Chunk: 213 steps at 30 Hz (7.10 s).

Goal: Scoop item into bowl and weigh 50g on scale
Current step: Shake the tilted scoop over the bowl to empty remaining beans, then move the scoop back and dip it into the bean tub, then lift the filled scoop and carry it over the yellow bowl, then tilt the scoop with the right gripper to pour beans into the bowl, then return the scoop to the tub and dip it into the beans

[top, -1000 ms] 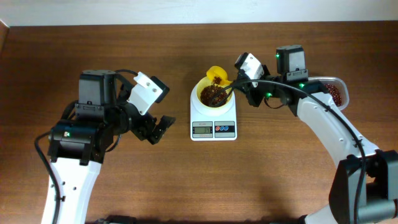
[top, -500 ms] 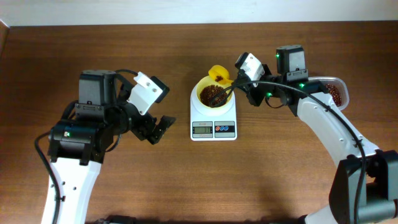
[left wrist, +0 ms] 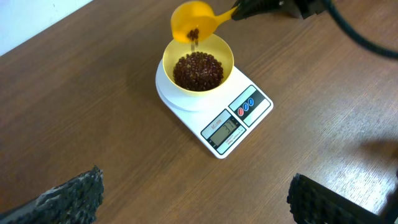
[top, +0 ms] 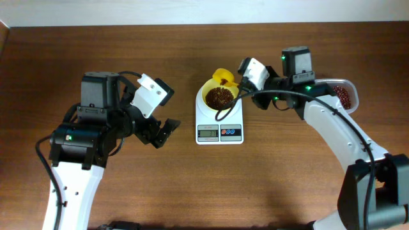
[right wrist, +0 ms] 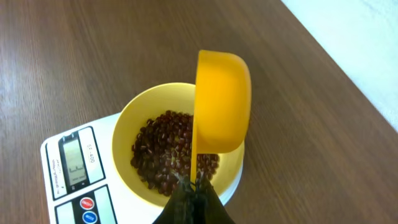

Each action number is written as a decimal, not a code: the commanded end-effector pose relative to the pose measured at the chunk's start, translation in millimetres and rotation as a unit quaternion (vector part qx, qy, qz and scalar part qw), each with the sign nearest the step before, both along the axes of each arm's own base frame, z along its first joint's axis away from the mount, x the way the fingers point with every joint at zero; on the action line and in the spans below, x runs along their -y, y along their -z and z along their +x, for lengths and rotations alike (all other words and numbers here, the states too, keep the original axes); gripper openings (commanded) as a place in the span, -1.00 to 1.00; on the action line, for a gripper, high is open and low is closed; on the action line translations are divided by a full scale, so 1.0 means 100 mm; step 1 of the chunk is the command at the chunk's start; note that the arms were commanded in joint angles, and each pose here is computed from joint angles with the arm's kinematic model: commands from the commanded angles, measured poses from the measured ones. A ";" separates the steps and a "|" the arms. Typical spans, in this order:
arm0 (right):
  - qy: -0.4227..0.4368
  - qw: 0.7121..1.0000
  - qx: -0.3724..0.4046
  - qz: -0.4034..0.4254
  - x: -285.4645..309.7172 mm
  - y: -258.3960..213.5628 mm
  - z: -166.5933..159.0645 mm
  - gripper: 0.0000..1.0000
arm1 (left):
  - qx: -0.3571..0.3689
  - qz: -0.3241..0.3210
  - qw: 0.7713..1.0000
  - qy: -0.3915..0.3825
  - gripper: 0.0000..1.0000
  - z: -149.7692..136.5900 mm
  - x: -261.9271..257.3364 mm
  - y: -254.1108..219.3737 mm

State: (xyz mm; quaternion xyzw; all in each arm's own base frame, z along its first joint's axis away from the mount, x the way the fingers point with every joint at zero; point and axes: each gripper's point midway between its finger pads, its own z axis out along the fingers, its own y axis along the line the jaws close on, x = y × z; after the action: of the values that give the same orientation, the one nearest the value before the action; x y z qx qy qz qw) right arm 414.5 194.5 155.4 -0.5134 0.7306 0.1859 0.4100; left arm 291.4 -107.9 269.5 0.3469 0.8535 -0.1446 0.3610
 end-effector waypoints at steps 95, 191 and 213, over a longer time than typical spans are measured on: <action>0.033 0.956 -0.192 0.218 0.20 -0.53 -0.16 -0.92 | 0.016 0.005 1.000 0.002 0.97 0.02 -0.02 -0.08; 0.465 0.859 -0.162 -0.138 3.10 -0.07 -0.20 -0.92 | 0.015 0.005 1.000 0.002 0.97 0.02 -0.02 -0.08; 0.383 0.870 -0.306 -0.055 2.56 0.54 -0.38 -0.92 | 0.015 0.005 1.000 0.002 0.97 0.02 -0.02 -0.08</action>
State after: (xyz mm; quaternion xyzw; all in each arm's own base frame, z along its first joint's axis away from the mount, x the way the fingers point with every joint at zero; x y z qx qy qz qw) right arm 378.1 -71.2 102.7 -0.1307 0.9709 0.0989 0.1748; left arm 291.5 -107.9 269.4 0.3481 0.8531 -0.1439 0.3610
